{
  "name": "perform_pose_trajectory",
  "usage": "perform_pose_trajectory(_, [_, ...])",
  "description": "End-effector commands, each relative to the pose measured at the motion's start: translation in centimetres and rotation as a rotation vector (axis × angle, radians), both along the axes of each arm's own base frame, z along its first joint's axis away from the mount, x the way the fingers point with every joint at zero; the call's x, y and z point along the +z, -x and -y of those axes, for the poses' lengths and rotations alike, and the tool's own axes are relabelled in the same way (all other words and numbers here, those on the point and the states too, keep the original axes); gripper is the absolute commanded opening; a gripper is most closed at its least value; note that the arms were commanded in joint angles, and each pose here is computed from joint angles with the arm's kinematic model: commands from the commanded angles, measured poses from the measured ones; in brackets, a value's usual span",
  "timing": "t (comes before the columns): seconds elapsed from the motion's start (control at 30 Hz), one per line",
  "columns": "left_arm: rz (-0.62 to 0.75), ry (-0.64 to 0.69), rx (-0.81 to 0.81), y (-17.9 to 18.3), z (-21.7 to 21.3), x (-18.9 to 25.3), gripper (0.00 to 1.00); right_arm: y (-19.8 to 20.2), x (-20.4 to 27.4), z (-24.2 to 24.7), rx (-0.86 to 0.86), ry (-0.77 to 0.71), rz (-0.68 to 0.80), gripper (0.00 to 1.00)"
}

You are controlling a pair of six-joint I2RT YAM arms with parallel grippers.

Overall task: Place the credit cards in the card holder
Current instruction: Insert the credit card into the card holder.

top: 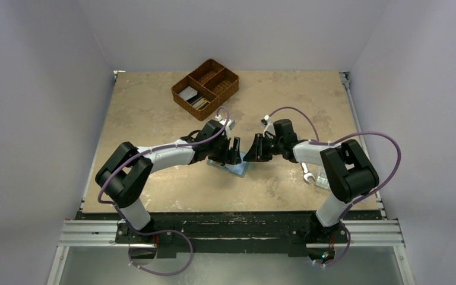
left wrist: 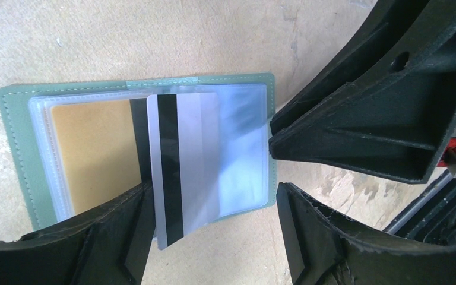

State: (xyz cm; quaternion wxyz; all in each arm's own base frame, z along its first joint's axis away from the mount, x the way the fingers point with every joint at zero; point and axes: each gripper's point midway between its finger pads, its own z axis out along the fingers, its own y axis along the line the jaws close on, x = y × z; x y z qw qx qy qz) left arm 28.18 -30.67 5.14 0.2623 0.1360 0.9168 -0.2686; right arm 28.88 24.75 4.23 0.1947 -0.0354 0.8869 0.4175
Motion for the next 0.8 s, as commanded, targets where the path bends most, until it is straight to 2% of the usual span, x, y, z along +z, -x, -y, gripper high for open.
perform_pose_trajectory(0.0, [0.065,-0.025,-0.016,-1.1,-0.1,2.1,0.76,1.0,-1.7,1.3,0.036,0.091,-0.029,0.30])
perform_pose_trajectory(0.33, [0.071,-0.043,-0.027,-1.2,-0.1,2.4,0.74,1.2,-3.0,1.1,0.033,0.080,-0.047,0.27])
perform_pose_trajectory(0.77, [0.003,0.026,-0.098,0.4,2.0,1.2,0.70,0.9,-3.3,1.0,0.030,0.075,-0.047,0.26])
